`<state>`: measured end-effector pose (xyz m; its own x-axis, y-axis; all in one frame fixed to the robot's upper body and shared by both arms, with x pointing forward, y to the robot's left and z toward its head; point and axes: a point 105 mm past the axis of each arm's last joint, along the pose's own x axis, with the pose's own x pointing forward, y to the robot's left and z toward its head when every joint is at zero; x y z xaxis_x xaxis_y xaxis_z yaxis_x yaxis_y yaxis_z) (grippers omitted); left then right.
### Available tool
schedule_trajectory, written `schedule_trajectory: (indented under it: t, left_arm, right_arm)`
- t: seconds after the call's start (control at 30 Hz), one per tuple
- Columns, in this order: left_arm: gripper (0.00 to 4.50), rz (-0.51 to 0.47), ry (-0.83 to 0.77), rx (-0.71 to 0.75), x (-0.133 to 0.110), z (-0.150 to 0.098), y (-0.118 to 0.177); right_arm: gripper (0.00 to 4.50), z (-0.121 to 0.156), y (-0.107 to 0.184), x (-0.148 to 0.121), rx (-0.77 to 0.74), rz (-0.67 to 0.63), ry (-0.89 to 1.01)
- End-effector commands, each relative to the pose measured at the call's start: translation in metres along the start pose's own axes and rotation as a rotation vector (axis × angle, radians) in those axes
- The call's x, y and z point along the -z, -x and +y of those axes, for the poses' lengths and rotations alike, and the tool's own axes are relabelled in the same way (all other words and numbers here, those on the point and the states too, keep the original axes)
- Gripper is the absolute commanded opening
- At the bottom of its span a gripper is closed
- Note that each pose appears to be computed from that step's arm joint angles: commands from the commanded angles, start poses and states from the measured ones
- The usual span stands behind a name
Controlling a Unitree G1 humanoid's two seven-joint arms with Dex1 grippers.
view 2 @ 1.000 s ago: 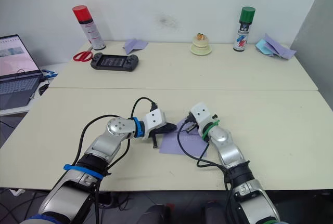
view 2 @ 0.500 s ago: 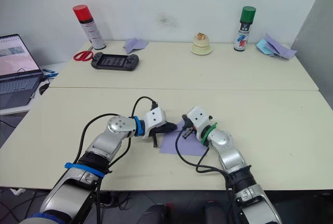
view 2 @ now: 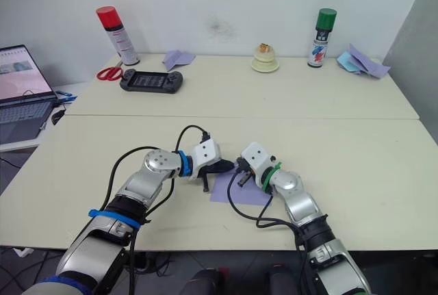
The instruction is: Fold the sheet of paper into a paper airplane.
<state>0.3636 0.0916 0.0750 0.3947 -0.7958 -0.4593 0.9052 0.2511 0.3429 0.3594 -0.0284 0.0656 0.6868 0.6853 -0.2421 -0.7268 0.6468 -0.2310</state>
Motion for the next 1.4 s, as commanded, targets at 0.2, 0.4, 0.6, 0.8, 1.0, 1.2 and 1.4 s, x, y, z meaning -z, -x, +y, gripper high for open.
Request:
schedule_trajectory:
  t: [0.2, 0.4, 0.6, 0.8, 1.0, 1.2, 1.4]
  left_arm:
    - [0.03, 0.109, 0.076, 0.006, 0.038, -0.012, 0.020]
    - [0.03, 0.132, 0.118, 0.005, 0.049, -0.025, 0.035]
    - [0.03, 0.125, 0.196, -0.034, 0.053, -0.027, 0.051]
    - [0.03, 0.050, 0.215, -0.076, 0.032, -0.014, 0.075]
    - [0.03, -0.055, 0.173, -0.092, -0.007, 0.001, 0.085]
    - [0.03, -0.036, 0.007, -0.047, -0.019, -0.002, 0.058]
    - [0.03, -0.036, -0.042, -0.005, -0.016, -0.006, 0.025]
  right_arm:
    - [0.00, 0.010, 0.001, 0.018, -0.040, 0.086, -0.012]
    - [0.00, 0.012, -0.001, 0.017, -0.051, 0.086, -0.008]
    - [0.00, 0.014, -0.003, 0.016, -0.061, 0.085, -0.004]
    - [0.00, 0.014, -0.005, 0.015, -0.064, 0.081, 0.000]
    - [0.00, 0.013, -0.005, 0.016, -0.062, 0.084, 0.003]
    - [0.00, 0.012, -0.004, 0.017, -0.057, 0.086, 0.008]
    - [0.00, 0.010, -0.003, 0.016, -0.053, 0.084, 0.014]
